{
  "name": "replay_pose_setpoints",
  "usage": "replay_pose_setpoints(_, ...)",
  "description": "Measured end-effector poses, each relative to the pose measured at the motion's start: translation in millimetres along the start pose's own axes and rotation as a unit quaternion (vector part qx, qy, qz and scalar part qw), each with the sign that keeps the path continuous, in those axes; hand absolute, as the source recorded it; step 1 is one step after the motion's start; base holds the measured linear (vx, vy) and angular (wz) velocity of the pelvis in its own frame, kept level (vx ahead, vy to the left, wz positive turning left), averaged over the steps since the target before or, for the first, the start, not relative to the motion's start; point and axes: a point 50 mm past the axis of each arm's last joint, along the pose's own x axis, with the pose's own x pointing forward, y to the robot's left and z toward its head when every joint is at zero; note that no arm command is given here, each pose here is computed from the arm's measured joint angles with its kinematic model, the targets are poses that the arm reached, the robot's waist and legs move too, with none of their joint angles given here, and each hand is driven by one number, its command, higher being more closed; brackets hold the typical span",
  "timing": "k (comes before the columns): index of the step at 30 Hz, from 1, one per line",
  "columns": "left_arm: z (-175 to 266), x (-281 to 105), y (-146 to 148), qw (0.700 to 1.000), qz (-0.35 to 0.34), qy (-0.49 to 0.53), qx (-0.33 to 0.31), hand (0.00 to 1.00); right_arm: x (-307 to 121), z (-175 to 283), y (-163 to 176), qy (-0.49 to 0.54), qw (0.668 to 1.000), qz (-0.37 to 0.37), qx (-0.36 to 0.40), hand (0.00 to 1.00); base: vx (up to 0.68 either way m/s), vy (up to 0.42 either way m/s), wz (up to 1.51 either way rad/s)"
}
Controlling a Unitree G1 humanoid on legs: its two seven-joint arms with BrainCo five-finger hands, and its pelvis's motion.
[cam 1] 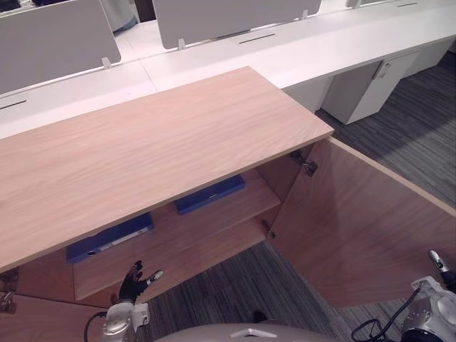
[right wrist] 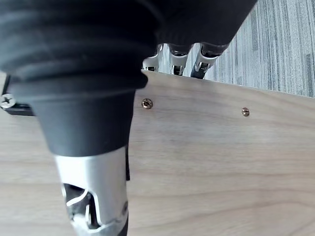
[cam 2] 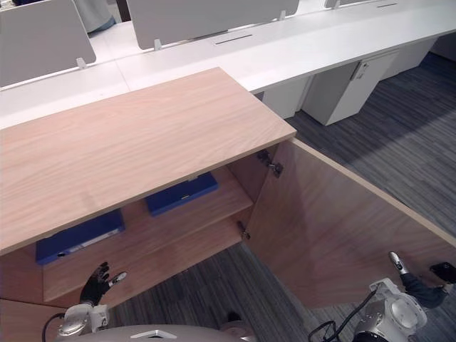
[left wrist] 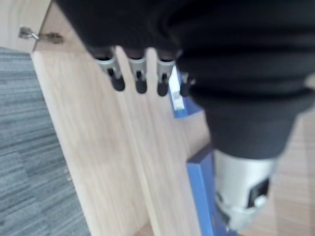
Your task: Walk over to the cabinet, pick up the folder, carry it to the office cabinet, place the folder inside the office cabinet, then close the office cabinet door
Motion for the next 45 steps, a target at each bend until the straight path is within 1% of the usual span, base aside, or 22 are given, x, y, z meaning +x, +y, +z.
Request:
replay_pose_setpoints(7,3.9,1.4,2.8,1.0,-0.002,-0.006,-0.006,0.0,-10.3,-14.5,-0.4,0.017,0.999,0.03,-0.026,0.0,-0.02,-0.044,-0.02)
replay_pose_setpoints(9,68.8,10.7,-4.8,0.992,-0.02,-0.122,-0.012,0.0,-23.9,-22.9,7.0,0.021,0.999,0.045,-0.017,0.0,-0.09,-0.05,-0.09)
replay_pose_setpoints(10,83.3,13.4,-7.4,0.989,-0.029,-0.145,-0.009,0.0,-26.1,-25.0,9.3,0.023,0.998,0.052,-0.024,0.0,-0.07,-0.047,-0.12)
replay_pose_setpoints(11,106.1,19.8,-11.1,0.984,-0.042,-0.175,0.0,0.0,-30.0,-28.4,12.2,0.023,0.996,0.067,-0.048,0.0,-0.05,-0.037,-0.2)
replay_pose_setpoints(12,122.7,23.3,-13.1,0.979,-0.045,-0.197,-0.003,0.0,-33.8,-29.9,15.6,0.02,0.995,0.08,-0.06,0.0,-0.04,-0.035,-0.26)
replay_pose_setpoints(14,130.7,24.5,-15.3,0.977,-0.049,-0.209,-0.011,0.0,-37.6,-32.8,19.3,0.021,0.994,0.088,-0.066,0.0,-0.04,-0.038,-0.22)
replay_pose_setpoints(18,115.1,22.2,-16.1,0.981,-0.05,-0.185,-0.018,0.0,-46.2,-38.0,20.3,0.027,0.992,0.099,-0.072,0.0,-0.04,-0.055,-0.08)
replay_pose_setpoints(19,103.8,20.0,-15.5,0.984,-0.048,-0.168,-0.019,0.0,-51.6,-41.4,18.2,0.03,0.991,0.106,-0.082,0.0,-0.03,-0.046,-0.01)
replay_pose_setpoints(21,97.3,18.7,-16.3,0.986,-0.046,-0.158,-0.022,0.0,-57.5,-44.4,14.2,0.028,0.988,0.113,-0.103,0.0,-0.05,-0.054,-0.02)
replay_pose_setpoints(23,93.7,18.1,-22.3,0.987,-0.049,-0.154,-0.026,0.0,-66.6,-48.2,11.8,0.03,0.985,0.125,-0.112,0.0,-0.08,-0.053,-0.02)
replay_pose_setpoints(25,90.6,17.5,-32.9,0.987,-0.066,-0.149,-0.012,0.0,-78.0,-53.9,9.8,0.032,0.98,0.141,-0.134,0.0,-0.08,-0.043,-0.05)
replay_pose_setpoints(31,81.4,15.2,-48.0,0.988,-0.075,-0.136,-0.001,0.0,-101.9,-70.7,9.7,0.052,0.967,0.184,-0.167,0.0,-0.11,-0.04,-0.09)
replay_pose_setpoints(34,67.5,10.4,-51.8,0.99,-0.078,-0.117,0.002,0.0,-121.1,-81.3,6.8,0.071,0.956,0.214,-0.189,0.0,-0.16,-0.06,-0.04)
replay_pose_setpoints(39,51.5,3.3,-55.0,0.992,-0.083,-0.095,0.001,0.0,-137.6,-93.1,5.3,0.088,0.937,0.251,-0.226,0.0,-0.09,-0.043,-0.13)
replay_pose_setpoints(42,49.3,-0.3,-56.0,0.992,-0.088,-0.095,0.002,0.0,-151.4,-99.1,5.3,0.094,0.919,0.284,-0.256,0.0,-0.06,-0.04,-0.09)
replay_pose_setpoints(45,50.0,-4.7,-57.5,0.99,-0.092,-0.104,0.022,0.0,-168.4,-105.6,-0.4,0.11,0.897,0.323,-0.282,0.0,-0.05,-0.031,-0.16)
